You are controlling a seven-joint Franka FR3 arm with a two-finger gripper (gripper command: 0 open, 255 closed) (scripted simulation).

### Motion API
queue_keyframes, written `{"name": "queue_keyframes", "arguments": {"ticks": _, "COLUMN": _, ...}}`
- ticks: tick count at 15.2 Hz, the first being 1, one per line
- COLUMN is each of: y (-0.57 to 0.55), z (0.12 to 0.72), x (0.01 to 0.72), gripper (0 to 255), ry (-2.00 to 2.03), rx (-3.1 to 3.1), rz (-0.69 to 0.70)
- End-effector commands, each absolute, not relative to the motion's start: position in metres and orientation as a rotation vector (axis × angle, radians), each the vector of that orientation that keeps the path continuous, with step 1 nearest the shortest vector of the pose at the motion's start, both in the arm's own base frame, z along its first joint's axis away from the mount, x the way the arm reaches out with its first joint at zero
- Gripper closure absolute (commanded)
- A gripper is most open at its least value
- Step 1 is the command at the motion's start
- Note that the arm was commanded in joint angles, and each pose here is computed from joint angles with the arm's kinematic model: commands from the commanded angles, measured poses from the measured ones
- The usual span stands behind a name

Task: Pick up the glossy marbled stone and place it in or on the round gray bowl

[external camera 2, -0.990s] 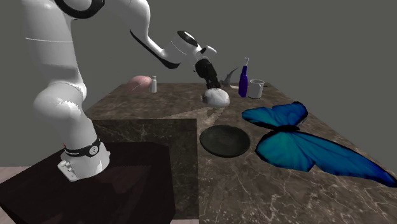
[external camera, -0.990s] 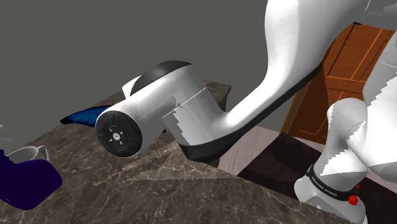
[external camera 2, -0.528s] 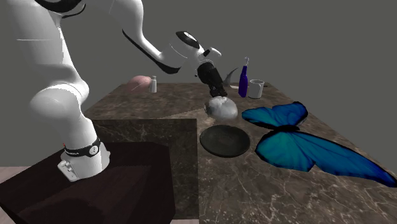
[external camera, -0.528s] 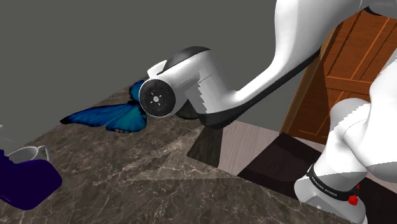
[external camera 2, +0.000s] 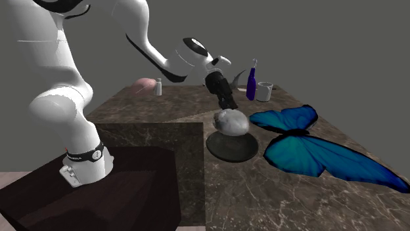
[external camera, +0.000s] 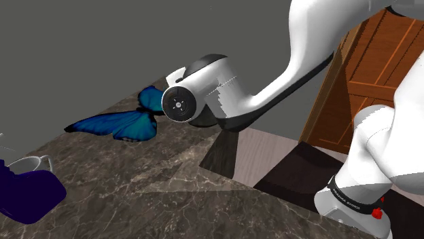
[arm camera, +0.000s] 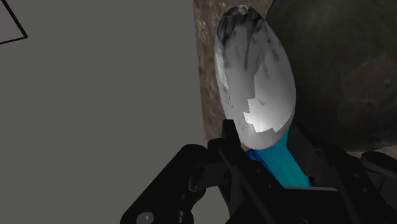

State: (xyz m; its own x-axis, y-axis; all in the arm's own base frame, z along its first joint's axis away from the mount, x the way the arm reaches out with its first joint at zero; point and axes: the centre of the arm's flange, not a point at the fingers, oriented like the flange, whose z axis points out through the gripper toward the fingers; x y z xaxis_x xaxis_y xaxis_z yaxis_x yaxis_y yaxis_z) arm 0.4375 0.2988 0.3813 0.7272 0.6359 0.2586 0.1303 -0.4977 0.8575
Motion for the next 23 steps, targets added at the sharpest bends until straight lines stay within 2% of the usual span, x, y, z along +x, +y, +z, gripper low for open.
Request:
{"name": "queue_keyframes", "arguments": {"ticks": 1, "y": 0.299, "z": 0.370, "x": 0.438, "gripper": 255, "ry": 0.581, "rx": 2.026, "rz": 0.709}}
{"name": "queue_keyframes", "arguments": {"ticks": 10, "y": 0.299, "z": 0.321, "x": 0.438, "gripper": 255, "ry": 0.581, "rx": 2.026, "rz": 0.709}}
{"name": "queue_keyframes", "arguments": {"ticks": 18, "y": 0.299, "z": 0.321, "x": 0.438, "gripper": 255, "ry": 0.581, "rx": 2.026, "rz": 0.709}}
{"name": "queue_keyframes", "arguments": {"ticks": 19, "y": 0.299, "z": 0.321, "x": 0.438, "gripper": 0, "ry": 0.581, "rx": 2.026, "rz": 0.709}}
{"name": "queue_keyframes", "arguments": {"ticks": 23, "y": 0.299, "z": 0.321, "x": 0.438, "gripper": 0, "ry": 0.581, "rx": 2.026, "rz": 0.709}}
